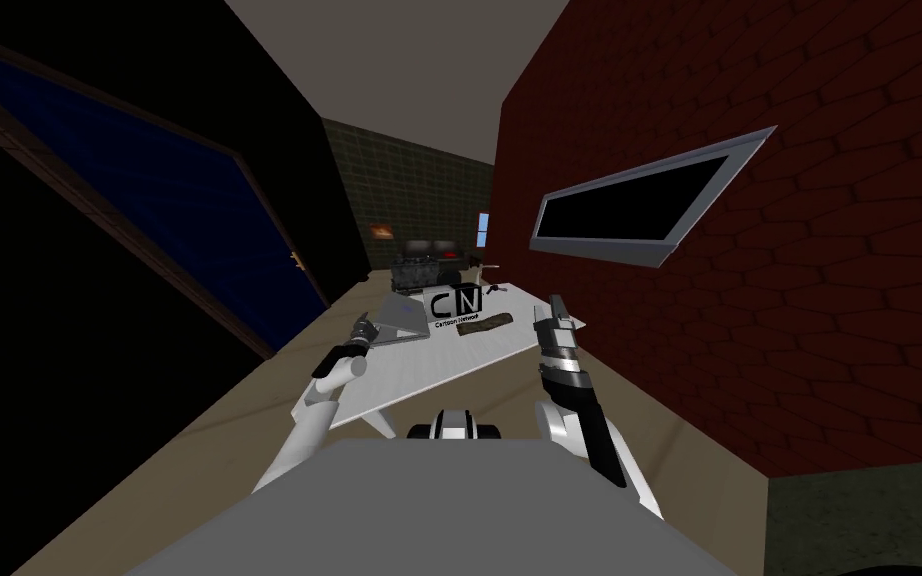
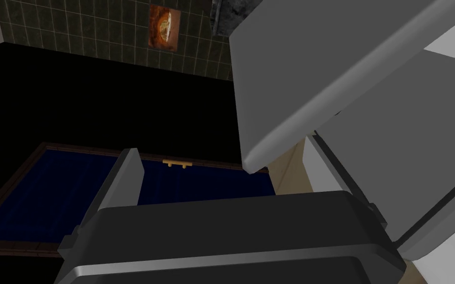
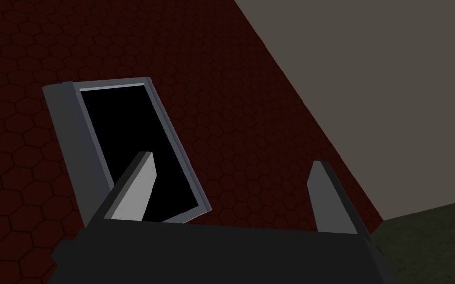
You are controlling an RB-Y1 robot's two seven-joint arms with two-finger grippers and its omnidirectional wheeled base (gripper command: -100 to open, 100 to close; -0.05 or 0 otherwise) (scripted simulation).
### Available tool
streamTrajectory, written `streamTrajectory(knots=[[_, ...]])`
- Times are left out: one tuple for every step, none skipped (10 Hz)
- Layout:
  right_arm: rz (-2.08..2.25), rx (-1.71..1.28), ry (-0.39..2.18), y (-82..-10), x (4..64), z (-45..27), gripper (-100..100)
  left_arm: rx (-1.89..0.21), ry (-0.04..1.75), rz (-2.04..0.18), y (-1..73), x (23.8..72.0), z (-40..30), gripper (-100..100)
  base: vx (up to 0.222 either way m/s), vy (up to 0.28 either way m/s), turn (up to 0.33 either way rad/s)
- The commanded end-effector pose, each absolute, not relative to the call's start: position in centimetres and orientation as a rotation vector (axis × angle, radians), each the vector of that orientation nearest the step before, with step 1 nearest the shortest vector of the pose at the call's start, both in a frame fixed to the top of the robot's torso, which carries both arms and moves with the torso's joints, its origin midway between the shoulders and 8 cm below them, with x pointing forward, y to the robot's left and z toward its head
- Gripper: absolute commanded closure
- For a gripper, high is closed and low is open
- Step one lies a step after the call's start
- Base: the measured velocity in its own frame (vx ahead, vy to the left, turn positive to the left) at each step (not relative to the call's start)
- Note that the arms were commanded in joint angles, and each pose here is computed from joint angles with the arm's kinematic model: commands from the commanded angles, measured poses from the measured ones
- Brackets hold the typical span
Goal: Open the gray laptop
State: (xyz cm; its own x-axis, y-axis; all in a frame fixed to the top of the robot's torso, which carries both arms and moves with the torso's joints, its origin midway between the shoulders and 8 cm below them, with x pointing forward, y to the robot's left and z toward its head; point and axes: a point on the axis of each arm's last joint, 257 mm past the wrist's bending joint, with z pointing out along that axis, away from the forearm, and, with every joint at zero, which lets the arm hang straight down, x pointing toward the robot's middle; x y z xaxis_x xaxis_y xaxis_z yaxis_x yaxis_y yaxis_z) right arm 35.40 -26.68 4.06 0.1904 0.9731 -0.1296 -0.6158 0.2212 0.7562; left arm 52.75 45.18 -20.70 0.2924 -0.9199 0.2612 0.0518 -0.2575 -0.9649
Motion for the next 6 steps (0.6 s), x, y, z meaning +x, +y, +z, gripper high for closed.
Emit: streamTrajectory(knots=[[1.227, 0.634, 0.691, -26.68, 35.40, 4.06, 0, -1.519, 0.837, -1.170, 45.19, 52.76, -20.68, 0, 0.000, 0.000, 0.000], [1.227, 0.634, 0.691, -26.68, 35.40, 4.06, 0, -1.519, 0.837, -1.170, 45.18, 52.76, -20.69, 0, 0.000, 0.000, 0.000], [1.227, 0.634, 0.691, -26.68, 35.40, 4.06, 0, -1.519, 0.837, -1.170, 45.18, 52.76, -20.68, 0, 0.000, 0.000, 0.000], [1.227, 0.634, 0.691, -26.68, 35.40, 4.06, 0, -1.519, 0.837, -1.170, 45.18, 52.76, -20.70, 0, 0.000, 0.000, 0.000], [1.227, 0.634, 0.691, -26.68, 35.40, 4.06, 0, -1.522, 0.838, -1.168, 45.17, 52.72, -20.83, 0, 0.000, 0.000, 0.000], [1.227, 0.634, 0.691, -26.68, 35.40, 4.06, 0, -1.524, 0.839, -1.167, 45.17, 52.69, -20.93, 0, 0.000, 0.000, 0.000]])
